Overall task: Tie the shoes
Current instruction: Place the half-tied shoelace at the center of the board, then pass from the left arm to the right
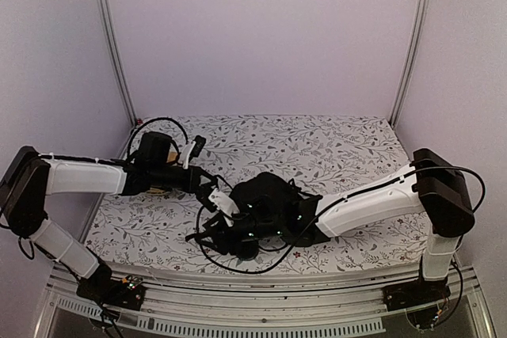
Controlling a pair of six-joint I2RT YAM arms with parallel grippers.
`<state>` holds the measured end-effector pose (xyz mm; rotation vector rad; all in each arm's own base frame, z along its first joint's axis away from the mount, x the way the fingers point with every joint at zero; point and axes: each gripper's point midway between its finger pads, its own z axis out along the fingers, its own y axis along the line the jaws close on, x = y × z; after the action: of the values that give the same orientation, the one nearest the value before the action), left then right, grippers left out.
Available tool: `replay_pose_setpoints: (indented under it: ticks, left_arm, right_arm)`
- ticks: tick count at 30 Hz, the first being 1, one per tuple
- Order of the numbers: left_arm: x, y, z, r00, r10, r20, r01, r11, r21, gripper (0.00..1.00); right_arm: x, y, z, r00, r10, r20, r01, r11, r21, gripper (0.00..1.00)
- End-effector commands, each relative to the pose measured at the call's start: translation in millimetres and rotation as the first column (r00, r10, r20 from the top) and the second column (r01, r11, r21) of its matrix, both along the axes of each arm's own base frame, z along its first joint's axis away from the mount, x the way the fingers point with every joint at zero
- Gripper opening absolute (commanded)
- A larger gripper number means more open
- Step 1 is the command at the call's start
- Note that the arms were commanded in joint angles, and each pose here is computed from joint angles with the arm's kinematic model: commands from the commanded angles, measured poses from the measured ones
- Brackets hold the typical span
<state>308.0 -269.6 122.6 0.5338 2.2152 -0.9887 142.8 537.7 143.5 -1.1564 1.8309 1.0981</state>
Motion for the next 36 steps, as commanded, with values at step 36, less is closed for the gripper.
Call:
replay_pose_setpoints:
  ticks: [36]
  left_arm:
    - [-13.5, -68.7, 53.5, 0.956, -0.224, 0.190, 0.228, 0.974, -0.004, 0.00]
  right_arm:
    - [151.7, -58.2, 26.5, 0.984, -0.170, -0.055, 0.169, 0.986, -0.006, 0.48]
